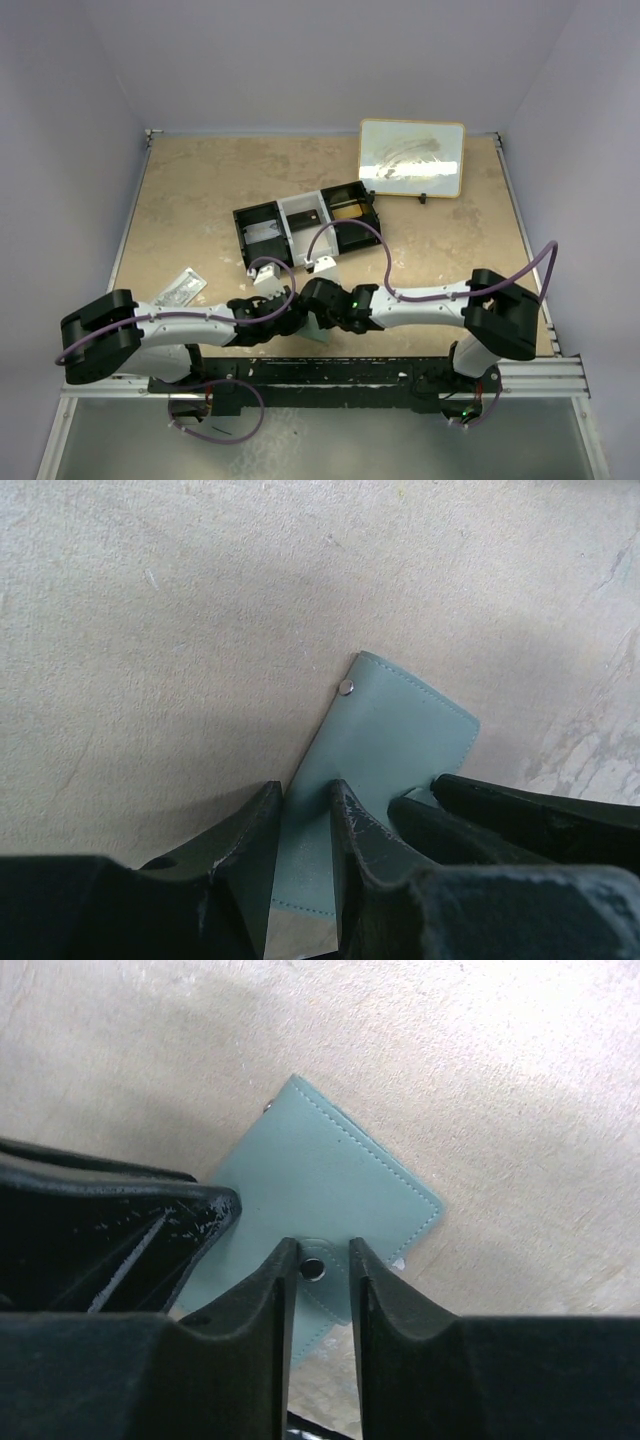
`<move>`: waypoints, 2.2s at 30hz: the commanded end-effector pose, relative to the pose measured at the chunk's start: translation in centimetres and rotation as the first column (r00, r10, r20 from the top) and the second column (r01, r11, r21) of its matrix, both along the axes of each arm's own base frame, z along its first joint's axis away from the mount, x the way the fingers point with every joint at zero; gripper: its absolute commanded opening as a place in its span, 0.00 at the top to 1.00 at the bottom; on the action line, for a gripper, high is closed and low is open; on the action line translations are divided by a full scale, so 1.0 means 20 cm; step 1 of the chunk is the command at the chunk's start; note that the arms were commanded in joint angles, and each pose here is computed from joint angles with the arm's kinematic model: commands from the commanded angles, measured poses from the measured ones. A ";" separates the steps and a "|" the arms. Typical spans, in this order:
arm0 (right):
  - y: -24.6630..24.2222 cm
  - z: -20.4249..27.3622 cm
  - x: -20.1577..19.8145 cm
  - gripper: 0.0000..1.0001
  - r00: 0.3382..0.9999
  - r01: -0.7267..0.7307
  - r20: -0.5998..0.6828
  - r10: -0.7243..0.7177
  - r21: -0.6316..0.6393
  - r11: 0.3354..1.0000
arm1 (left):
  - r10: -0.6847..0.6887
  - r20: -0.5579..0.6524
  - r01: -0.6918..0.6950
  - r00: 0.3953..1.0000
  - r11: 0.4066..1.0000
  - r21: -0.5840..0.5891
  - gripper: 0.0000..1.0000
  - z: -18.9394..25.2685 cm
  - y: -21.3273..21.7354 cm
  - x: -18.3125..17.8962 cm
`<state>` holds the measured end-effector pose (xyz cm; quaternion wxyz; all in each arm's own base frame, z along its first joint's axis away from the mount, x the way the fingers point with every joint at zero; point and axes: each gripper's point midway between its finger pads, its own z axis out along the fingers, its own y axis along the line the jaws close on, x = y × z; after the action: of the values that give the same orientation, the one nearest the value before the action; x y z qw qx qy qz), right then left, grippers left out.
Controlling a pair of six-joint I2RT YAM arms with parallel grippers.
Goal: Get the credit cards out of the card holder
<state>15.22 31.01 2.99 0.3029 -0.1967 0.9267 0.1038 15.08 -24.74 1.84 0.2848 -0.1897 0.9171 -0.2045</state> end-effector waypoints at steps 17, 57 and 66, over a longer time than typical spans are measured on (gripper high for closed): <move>-0.27 -0.11 -0.06 0.89 0.968 0.243 -0.033 -0.248 -0.119 0.963 | 0.056 -0.104 -0.029 0.993 0.970 0.243 0.75 -0.25 0.32 -0.12; -0.38 -0.10 -0.08 0.89 0.934 0.339 -0.152 -0.322 0.103 0.935 | -0.236 -0.138 0.273 0.962 0.851 0.449 0.69 -0.32 -0.02 -0.20; -0.45 -0.02 -0.04 0.89 0.919 0.378 -0.206 -0.337 0.213 0.901 | -0.149 -0.158 0.208 0.976 0.857 0.471 0.75 -0.45 0.12 -0.26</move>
<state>15.87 24.12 3.33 0.2871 0.0310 0.9366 0.1985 14.19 -32.02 0.62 0.3433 -0.0717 0.9247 -0.1480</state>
